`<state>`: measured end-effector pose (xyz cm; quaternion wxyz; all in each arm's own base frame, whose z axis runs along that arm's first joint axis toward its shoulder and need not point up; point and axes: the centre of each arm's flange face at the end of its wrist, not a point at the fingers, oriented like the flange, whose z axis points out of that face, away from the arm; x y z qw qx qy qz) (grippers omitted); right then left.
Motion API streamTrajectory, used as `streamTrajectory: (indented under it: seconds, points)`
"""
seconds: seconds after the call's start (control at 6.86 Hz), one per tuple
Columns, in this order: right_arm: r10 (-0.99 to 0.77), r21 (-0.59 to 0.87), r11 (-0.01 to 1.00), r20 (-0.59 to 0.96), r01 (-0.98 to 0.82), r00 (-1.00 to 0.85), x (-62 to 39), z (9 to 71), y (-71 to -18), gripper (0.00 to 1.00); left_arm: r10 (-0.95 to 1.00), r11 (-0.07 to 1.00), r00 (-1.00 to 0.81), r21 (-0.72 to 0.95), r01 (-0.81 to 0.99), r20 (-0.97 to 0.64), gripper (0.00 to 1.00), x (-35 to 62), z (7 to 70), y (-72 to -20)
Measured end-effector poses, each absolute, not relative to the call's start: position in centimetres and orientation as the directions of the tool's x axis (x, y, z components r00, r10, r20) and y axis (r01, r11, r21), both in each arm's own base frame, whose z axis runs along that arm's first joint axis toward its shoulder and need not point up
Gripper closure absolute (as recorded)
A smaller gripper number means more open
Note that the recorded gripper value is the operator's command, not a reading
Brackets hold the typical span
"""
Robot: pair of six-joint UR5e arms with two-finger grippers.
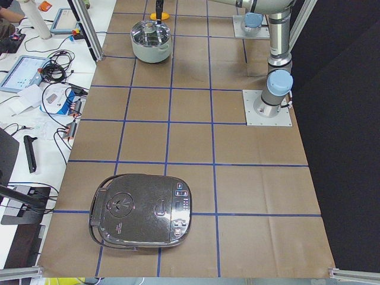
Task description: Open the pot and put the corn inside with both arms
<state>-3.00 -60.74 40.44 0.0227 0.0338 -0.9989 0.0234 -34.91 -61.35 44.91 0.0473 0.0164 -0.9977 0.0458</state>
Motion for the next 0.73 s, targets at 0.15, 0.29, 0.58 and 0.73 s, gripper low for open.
streamTrajectory:
  seconds: [0.15, 0.29, 0.58, 0.73]
  points:
    - [-0.072, -0.058, 0.995, 0.048, -0.075, -0.996, -3.9, 36.3, -63.6, 0.03, -0.056, 0.993, -0.991, -0.095, -0.068, 0.119, 0.0, -37.3, 42.5, -63.3]
    - [-0.082, -0.07, 0.994, 0.034, -0.085, -0.996, -4.4, 31.9, -66.1, 0.03, -0.08, 0.991, -0.987, -0.093, -0.093, 0.136, 0.0, -39.0, 40.4, -64.3]
    - [-0.142, -0.111, 0.984, 0.006, -0.142, -0.99, -4.7, 24.7, -68.7, 0.03, -0.101, 0.988, -0.982, -0.101, -0.118, 0.157, 0.0, -40.6, 38.2, -65.3]
    - [-0.166, -0.11, 0.98, -0.002, -0.165, -0.986, -4.6, 22.1, -68.7, 0.31, -0.103, 0.986, -0.981, -0.111, -0.122, 0.165, 0.0, -41.0, 36.7, -66.1]
